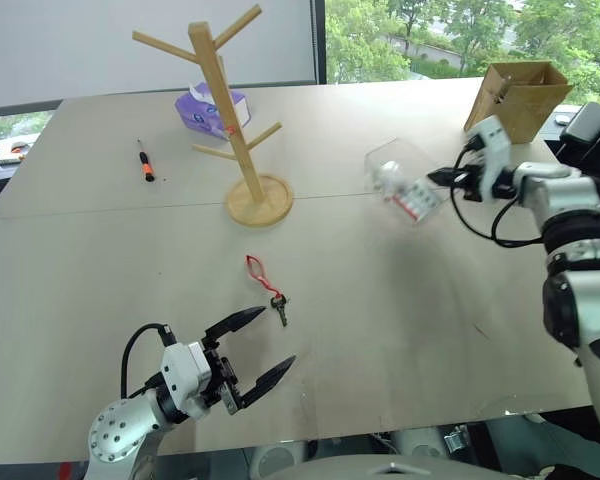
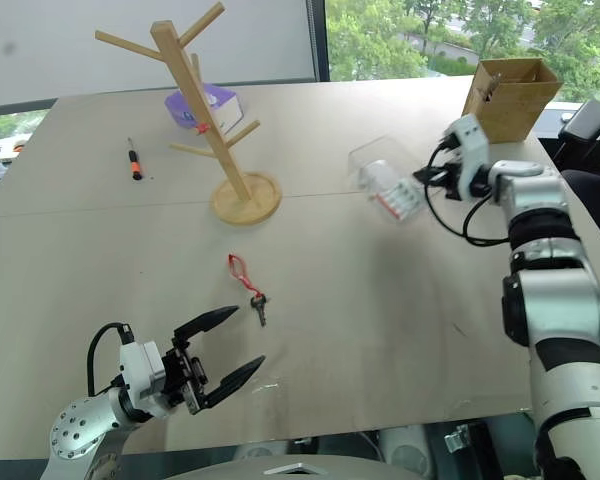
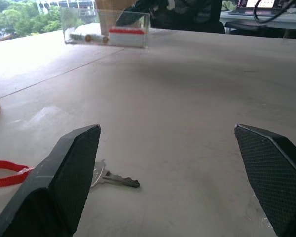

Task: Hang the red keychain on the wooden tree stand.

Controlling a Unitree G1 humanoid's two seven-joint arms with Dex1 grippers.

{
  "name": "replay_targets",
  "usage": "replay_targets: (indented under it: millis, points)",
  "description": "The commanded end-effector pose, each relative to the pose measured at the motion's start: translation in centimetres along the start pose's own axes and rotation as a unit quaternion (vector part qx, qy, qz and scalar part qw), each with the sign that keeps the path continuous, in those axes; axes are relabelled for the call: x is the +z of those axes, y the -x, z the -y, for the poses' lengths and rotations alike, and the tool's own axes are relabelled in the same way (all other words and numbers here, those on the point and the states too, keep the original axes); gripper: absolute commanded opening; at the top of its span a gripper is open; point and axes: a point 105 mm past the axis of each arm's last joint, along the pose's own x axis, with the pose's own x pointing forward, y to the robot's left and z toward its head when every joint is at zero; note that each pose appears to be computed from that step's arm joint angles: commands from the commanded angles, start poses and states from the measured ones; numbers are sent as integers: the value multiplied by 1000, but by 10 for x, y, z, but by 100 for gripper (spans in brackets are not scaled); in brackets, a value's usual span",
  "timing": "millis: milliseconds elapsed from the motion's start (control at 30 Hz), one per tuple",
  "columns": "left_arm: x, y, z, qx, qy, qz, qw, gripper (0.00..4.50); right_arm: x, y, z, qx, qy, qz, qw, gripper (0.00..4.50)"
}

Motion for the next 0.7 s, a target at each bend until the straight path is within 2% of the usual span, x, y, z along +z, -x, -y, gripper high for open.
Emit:
replay_targets:
  millis: [33, 233, 400, 533, 567, 600, 700]
  points:
    - [8, -5, -1, 2, -3, 19, 1000, 450, 11, 31, 49, -150, -33, 21, 988, 7]
    - [7, -7, -2, 3, -2, 20, 1000, 450, 4, 69, 89, -277, -89, 24, 956, 7]
    - [7, -7, -2, 4, -1, 20, 1000, 450, -1, 92, 106, -325, -102, 31, 940, 7]
    - [6, -8, -3, 4, 0, 19, 1000, 450, -3, 94, 108, -328, -102, 29, 939, 7]
    - [6, -8, -3, 4, 0, 19, 1000, 450, -4, 93, 107, -326, -103, 28, 939, 70]
    - [6, -8, -3, 4, 0, 19, 1000, 450, -5, 92, 106, -323, -104, 27, 940, 97]
    - [6, -8, -3, 4, 0, 19, 1000, 450, -6, 90, 105, -317, -104, 25, 942, 231]
